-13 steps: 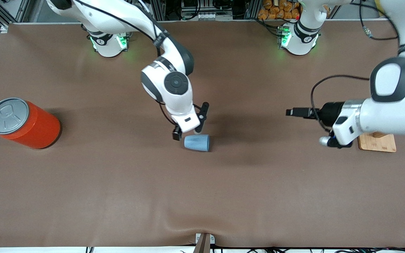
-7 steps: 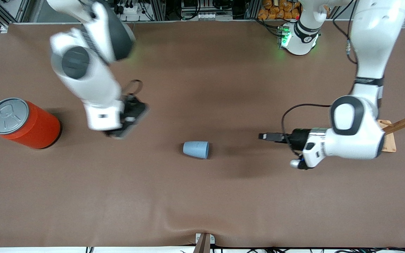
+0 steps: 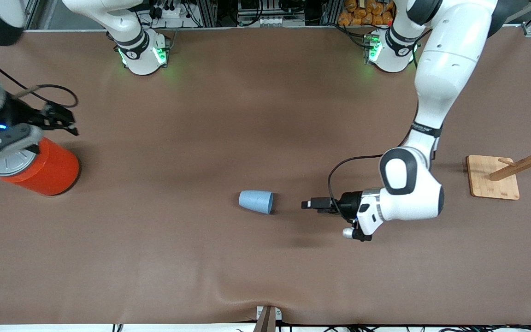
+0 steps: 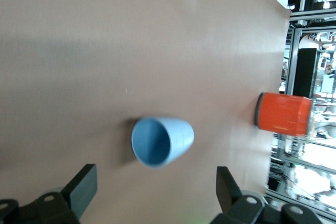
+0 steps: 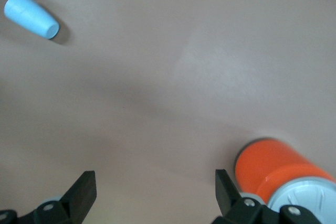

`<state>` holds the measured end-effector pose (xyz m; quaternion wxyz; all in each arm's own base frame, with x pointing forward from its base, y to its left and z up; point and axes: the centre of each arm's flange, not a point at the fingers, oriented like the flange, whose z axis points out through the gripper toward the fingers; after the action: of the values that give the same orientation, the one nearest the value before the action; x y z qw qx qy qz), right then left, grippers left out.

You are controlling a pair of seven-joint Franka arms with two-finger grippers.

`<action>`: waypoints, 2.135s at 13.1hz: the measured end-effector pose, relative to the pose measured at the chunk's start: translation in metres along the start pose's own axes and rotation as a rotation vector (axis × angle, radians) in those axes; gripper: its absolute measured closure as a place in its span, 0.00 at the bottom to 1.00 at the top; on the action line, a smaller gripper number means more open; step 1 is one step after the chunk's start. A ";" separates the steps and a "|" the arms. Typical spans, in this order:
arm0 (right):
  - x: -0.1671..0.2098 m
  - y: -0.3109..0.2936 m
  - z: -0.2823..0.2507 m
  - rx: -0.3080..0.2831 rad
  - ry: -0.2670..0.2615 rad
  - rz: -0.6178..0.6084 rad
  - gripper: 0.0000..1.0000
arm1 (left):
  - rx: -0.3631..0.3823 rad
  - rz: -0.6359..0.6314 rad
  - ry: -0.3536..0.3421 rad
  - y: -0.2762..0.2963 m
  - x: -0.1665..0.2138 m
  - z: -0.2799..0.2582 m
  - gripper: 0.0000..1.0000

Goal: Flip cup
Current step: 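Grasp the cup rim with the left gripper while the right gripper withdraws, then lift the cup with the left gripper and rotate it opening upward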

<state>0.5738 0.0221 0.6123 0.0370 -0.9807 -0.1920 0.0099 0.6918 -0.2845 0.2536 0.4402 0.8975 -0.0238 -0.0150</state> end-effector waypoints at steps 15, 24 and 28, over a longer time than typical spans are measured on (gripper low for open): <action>-0.056 0.036 -0.030 0.059 -0.122 0.423 0.00 | -0.149 0.018 0.012 -0.013 -0.032 0.121 0.00; -0.077 0.067 -0.039 0.045 -0.123 0.528 0.00 | -0.197 -0.060 -0.033 -0.004 -0.056 0.152 0.00; -0.091 0.058 -0.065 0.007 -0.084 0.526 0.00 | -0.195 -0.099 -0.054 -0.003 -0.064 0.161 0.06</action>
<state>0.5138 -0.0703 0.6736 0.0283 -0.9954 0.0681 0.0607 0.6203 -0.4062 0.1532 0.5233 0.8498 0.0102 -0.0630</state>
